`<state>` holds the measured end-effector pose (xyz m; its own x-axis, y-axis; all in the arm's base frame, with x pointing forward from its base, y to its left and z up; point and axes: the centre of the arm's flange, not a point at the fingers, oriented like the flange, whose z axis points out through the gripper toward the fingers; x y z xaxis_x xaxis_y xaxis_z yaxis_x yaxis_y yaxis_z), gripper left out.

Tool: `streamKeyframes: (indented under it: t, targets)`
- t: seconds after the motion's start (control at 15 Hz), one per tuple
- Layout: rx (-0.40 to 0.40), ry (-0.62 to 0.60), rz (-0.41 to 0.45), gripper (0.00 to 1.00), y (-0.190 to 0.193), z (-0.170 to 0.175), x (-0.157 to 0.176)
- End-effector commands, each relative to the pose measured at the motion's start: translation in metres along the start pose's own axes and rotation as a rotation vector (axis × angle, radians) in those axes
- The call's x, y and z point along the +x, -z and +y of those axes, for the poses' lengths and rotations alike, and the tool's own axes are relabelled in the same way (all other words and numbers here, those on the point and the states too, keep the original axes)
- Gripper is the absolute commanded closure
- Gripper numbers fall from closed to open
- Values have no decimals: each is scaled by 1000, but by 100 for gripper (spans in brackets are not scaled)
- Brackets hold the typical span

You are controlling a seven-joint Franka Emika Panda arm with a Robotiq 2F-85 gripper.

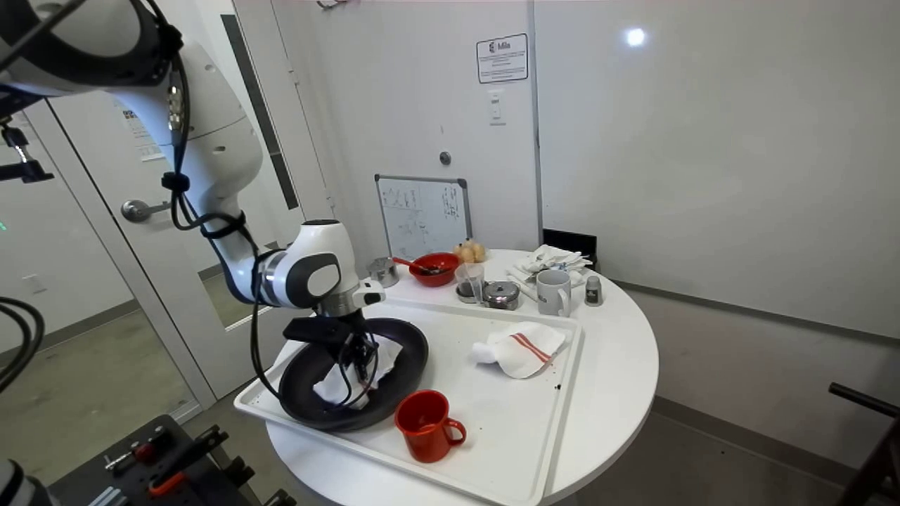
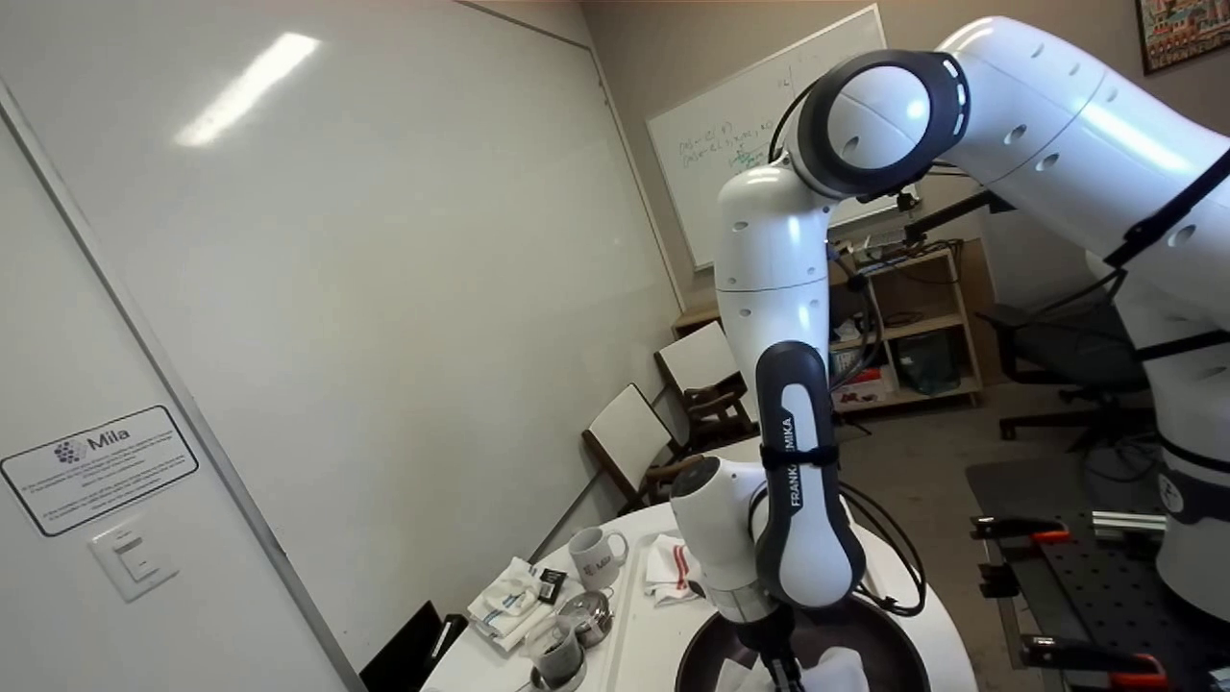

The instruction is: Use the towel next to the red mug to wipe the black pan

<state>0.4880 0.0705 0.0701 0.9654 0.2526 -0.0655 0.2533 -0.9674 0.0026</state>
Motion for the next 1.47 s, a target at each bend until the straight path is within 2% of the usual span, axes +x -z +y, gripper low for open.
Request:
streamKeyframes:
  t: [0.0,0.8,1.07,1.4]
  targets:
    - [13,-30,2,96,-8,14,4]
    - [13,-222,-1,96,-8,90,-17]
    - [12,-238,-17,96,-11,92,-23]
    - [47,-186,-54,96,-9,80,-39]
